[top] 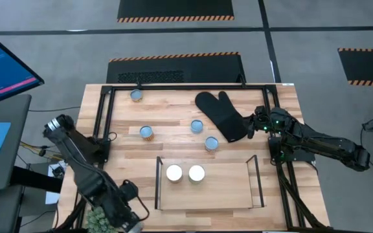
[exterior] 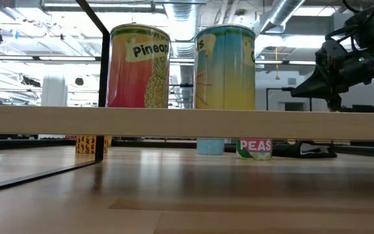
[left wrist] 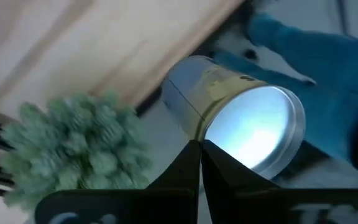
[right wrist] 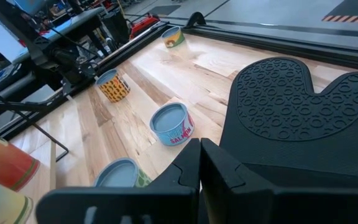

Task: Pick and place cans onto a shelf
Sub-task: Put the canned peas on the shelf

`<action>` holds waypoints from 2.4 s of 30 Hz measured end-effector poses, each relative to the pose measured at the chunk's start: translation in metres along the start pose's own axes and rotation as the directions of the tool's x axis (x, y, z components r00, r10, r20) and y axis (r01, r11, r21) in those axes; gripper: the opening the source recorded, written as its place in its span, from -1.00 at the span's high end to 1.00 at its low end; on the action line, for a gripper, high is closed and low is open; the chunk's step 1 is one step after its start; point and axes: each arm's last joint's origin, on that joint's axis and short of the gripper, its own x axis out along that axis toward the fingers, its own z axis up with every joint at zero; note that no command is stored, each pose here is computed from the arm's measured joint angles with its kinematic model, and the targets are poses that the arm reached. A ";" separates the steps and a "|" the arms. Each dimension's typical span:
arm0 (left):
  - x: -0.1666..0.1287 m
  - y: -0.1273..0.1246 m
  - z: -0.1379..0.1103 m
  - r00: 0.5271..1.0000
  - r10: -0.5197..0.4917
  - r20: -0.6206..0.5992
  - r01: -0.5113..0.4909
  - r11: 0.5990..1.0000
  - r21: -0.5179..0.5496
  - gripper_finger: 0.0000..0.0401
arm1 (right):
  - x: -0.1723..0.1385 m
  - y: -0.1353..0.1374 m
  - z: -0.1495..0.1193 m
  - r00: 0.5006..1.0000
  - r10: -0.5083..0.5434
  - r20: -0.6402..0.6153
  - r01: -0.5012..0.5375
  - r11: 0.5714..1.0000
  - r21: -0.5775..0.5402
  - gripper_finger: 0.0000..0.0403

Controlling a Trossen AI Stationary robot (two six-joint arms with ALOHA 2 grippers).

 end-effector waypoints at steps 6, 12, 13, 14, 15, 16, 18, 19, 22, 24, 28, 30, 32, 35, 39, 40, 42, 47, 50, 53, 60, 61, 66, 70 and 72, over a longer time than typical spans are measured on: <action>-0.033 0.002 -0.001 0.987 -0.162 -0.019 0.162 0.987 0.013 1.00 | 0.000 0.000 0.000 1.000 0.000 0.000 0.000 1.000 -0.006 0.83; -0.042 -0.011 0.016 0.953 -0.302 0.003 0.301 0.952 0.053 1.00 | 0.000 0.000 0.000 1.000 -0.001 0.000 0.001 1.000 -0.007 0.83; -0.044 -0.014 0.020 0.943 -0.333 0.012 0.331 0.941 0.068 1.00 | 0.000 0.000 0.000 1.000 -0.001 -0.001 0.001 1.000 -0.008 0.83; -0.046 -0.017 0.024 0.933 -0.360 0.028 0.357 0.931 0.079 1.00 | 0.000 0.000 0.000 1.000 -0.001 -0.001 0.001 1.000 -0.010 0.83; -0.047 -0.019 0.029 0.923 -0.381 0.048 0.377 0.922 0.086 1.00 | 0.000 0.000 0.000 1.000 -0.001 -0.001 0.001 1.000 -0.018 0.83; -0.048 -0.022 0.035 0.913 -0.402 0.067 0.395 0.914 0.095 1.00 | 0.000 0.000 0.000 1.000 -0.001 -0.001 0.001 1.000 -0.027 0.83; -0.048 -0.026 0.046 0.900 -0.425 0.092 0.414 0.902 0.121 1.00 | 0.000 0.000 0.000 1.000 -0.001 -0.001 0.001 0.999 -0.032 0.83; -0.048 -0.027 0.052 0.896 -0.432 0.103 0.418 0.899 0.135 1.00 | 0.000 0.000 0.000 1.000 -0.002 -0.002 0.002 0.999 -0.032 0.83; -0.043 -0.031 0.072 0.893 -0.429 0.132 0.406 0.898 0.172 1.00 | 0.000 -0.001 -0.002 1.000 -0.012 -0.024 0.011 0.999 -0.031 0.83; -0.038 -0.033 0.086 0.898 -0.415 0.148 0.383 0.901 0.202 1.00 | 0.000 -0.002 -0.004 0.999 -0.018 -0.040 0.017 0.999 -0.030 0.83; -0.025 -0.035 0.117 0.910 -0.374 0.181 0.325 0.912 0.248 1.00 | 0.000 -0.003 -0.006 0.997 -0.030 -0.066 0.028 0.999 -0.028 0.83; -0.017 -0.035 0.133 0.917 -0.347 0.197 0.292 0.920 0.262 1.00 | 0.000 -0.003 -0.007 0.997 -0.032 -0.070 0.030 0.999 -0.028 0.83; -0.010 -0.035 0.145 0.924 -0.328 0.198 0.267 0.922 0.282 1.00 | 0.000 -0.003 -0.007 0.997 -0.032 -0.070 0.030 0.999 -0.028 0.83; -0.003 -0.035 0.158 0.932 -0.310 0.190 0.238 0.915 0.326 1.00 | 0.000 -0.003 -0.007 0.997 -0.032 -0.069 0.030 0.999 -0.027 0.83; 0.004 -0.033 0.165 0.940 -0.281 0.195 0.193 0.906 0.376 1.00 | 0.000 -0.003 -0.007 0.997 -0.032 -0.069 0.030 0.999 -0.027 0.83; 0.004 -0.033 0.166 0.939 -0.277 0.201 0.183 0.903 0.390 1.00 | 0.000 -0.003 -0.007 0.997 -0.032 -0.069 0.030 0.999 -0.027 0.83; 0.004 -0.033 0.169 0.935 -0.271 0.228 0.163 0.901 0.403 1.00 | 0.000 -0.003 -0.007 0.997 -0.032 -0.069 0.030 0.999 -0.027 0.83; 0.008 -0.030 0.172 0.942 -0.229 0.244 0.113 0.904 0.411 1.00 | 0.000 -0.003 -0.007 0.997 -0.033 -0.069 0.031 0.999 -0.027 0.83; 0.012 -0.027 0.171 0.949 -0.187 0.255 0.067 0.908 0.414 1.00 | 0.000 -0.003 -0.007 0.997 -0.036 -0.069 0.034 0.999 -0.025 0.83; 0.008 -0.028 0.169 0.946 -0.166 0.279 0.036 0.908 0.418 1.00 | 0.000 -0.003 -0.007 0.997 -0.036 -0.071 0.035 0.999 -0.026 0.83; -0.020 -0.031 0.157 0.943 -0.057 0.329 -0.091 0.905 0.417 1.00 | 0.000 -0.003 -0.007 0.996 -0.039 -0.075 0.037 0.999 -0.026 0.83; -0.022 -0.033 0.157 0.939 -0.074 0.337 -0.082 0.901 0.426 1.00 | 0.000 -0.004 -0.008 0.996 -0.041 -0.079 0.039 0.999 -0.025 0.83; -0.027 -0.036 0.156 0.940 -0.105 0.324 -0.053 0.894 0.444 1.00 | 0.000 -0.004 -0.008 0.996 -0.048 -0.080 0.046 0.999 -0.026 0.83; -0.024 -0.035 0.156 0.945 -0.095 0.312 -0.056 0.895 0.442 1.00 | 0.000 -0.004 -0.009 0.995 -0.051 -0.084 0.049 0.998 -0.025 0.83; -0.024 -0.036 0.155 0.945 -0.100 0.312 -0.052 0.894 0.445 1.00 | 0.000 -0.004 -0.009 0.995 -0.051 -0.084 0.049 0.998 -0.025 0.83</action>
